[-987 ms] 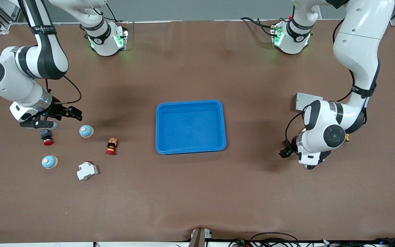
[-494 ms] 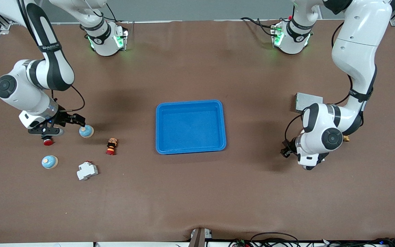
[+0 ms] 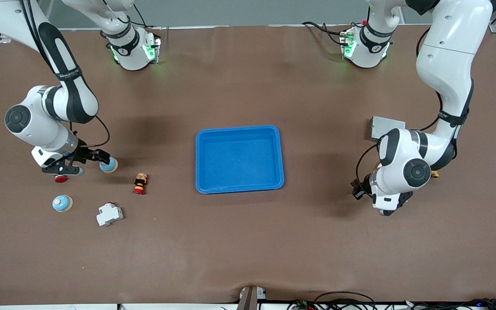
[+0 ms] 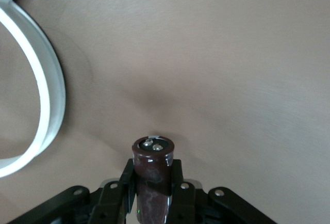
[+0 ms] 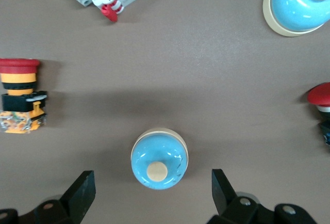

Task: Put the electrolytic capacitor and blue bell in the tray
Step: 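Carry the capacitor over the tray and release it with the left gripper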

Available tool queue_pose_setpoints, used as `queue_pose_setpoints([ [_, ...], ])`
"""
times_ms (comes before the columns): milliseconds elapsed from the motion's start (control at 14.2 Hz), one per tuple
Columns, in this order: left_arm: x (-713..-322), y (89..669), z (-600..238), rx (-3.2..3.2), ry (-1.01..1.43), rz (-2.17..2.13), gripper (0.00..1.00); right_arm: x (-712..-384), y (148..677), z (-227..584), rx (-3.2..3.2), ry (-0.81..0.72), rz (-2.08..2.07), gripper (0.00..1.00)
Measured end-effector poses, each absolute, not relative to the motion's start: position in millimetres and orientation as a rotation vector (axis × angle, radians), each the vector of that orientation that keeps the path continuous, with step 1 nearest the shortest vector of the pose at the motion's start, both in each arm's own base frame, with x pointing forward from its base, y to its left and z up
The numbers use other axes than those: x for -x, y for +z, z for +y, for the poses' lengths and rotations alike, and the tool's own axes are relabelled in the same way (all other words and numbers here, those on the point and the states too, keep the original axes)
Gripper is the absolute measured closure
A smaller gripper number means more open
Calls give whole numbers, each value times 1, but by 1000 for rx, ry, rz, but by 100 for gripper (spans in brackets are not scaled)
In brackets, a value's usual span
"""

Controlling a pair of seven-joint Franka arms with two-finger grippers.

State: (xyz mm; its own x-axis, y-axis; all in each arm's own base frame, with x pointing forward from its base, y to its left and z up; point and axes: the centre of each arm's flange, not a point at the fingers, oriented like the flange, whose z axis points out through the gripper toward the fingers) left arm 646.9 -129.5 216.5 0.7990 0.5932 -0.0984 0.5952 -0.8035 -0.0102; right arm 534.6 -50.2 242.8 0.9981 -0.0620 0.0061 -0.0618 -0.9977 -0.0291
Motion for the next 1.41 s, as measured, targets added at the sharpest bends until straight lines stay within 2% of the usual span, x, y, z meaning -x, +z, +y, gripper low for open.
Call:
queue_pose_setpoints([
  [282,-628,251,-213,-2977,-100,900,70,-528,217,-53,3115,-37,105,0],
  [776,-561,277,-392,-2920,-48,976,70,-524,196,-52,3117,-35,106,0],
  [1340,-491,197,-474,-2920,-162,1230,70,-522,182,-49,3115,-28,97,0],
  [1410,-489,191,-474,-2913,-168,1265,70,-522,182,-48,3115,-28,96,5],
])
